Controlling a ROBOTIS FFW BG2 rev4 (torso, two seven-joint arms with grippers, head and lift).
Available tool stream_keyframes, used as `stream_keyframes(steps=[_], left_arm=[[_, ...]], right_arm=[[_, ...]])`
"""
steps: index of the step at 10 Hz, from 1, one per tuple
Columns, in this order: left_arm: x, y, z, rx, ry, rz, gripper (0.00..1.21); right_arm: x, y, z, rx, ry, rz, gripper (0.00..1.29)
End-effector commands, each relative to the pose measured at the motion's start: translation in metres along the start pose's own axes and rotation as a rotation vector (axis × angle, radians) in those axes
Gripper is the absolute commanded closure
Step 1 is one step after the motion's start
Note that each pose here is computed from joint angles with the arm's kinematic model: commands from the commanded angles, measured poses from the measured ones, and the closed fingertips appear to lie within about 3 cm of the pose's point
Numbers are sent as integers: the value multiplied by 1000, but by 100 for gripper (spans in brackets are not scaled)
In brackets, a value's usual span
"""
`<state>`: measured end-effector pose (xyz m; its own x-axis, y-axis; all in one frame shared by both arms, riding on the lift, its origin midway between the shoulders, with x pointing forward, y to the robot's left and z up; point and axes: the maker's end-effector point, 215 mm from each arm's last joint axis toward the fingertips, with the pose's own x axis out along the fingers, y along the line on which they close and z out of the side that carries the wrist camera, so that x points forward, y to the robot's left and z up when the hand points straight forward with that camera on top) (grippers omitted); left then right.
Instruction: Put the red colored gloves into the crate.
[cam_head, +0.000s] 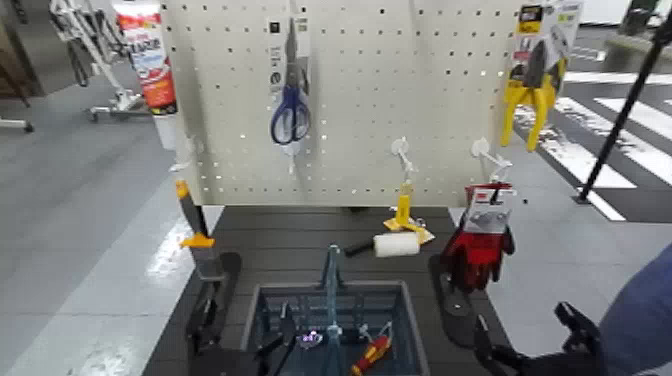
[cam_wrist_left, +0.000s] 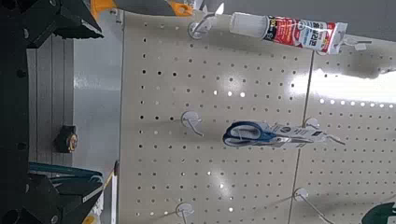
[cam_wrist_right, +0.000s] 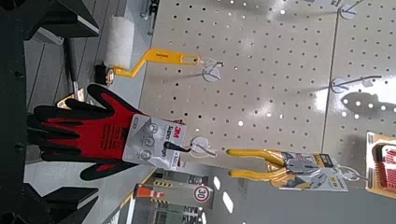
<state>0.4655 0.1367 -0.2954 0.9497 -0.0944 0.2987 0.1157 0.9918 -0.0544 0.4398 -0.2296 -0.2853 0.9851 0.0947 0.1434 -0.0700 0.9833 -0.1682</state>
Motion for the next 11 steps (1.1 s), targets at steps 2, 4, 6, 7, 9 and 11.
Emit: stream_keyframes(steps=[2,4,6,7,9,11], left_arm=[[0,0,-1,-2,3,2,15],[0,0,-1,-1,5,2,15],[1,0,-1,-1,5,2,15],[1,-1,-1,-2,5,1,15],[0,-1,-2,-2,8,1,15],[1,-3,-2,-6,6,-2,15]], right_arm=[[1,1,0,-2,2,6,10],[2,-1,-3,20,8,11,10],[7,-4,1,28,-3,12,10],[10,-6,3,22,-9,14,10],[19,-13,4,20,-1,25,10],[41,-35,10,14,14,83,10]])
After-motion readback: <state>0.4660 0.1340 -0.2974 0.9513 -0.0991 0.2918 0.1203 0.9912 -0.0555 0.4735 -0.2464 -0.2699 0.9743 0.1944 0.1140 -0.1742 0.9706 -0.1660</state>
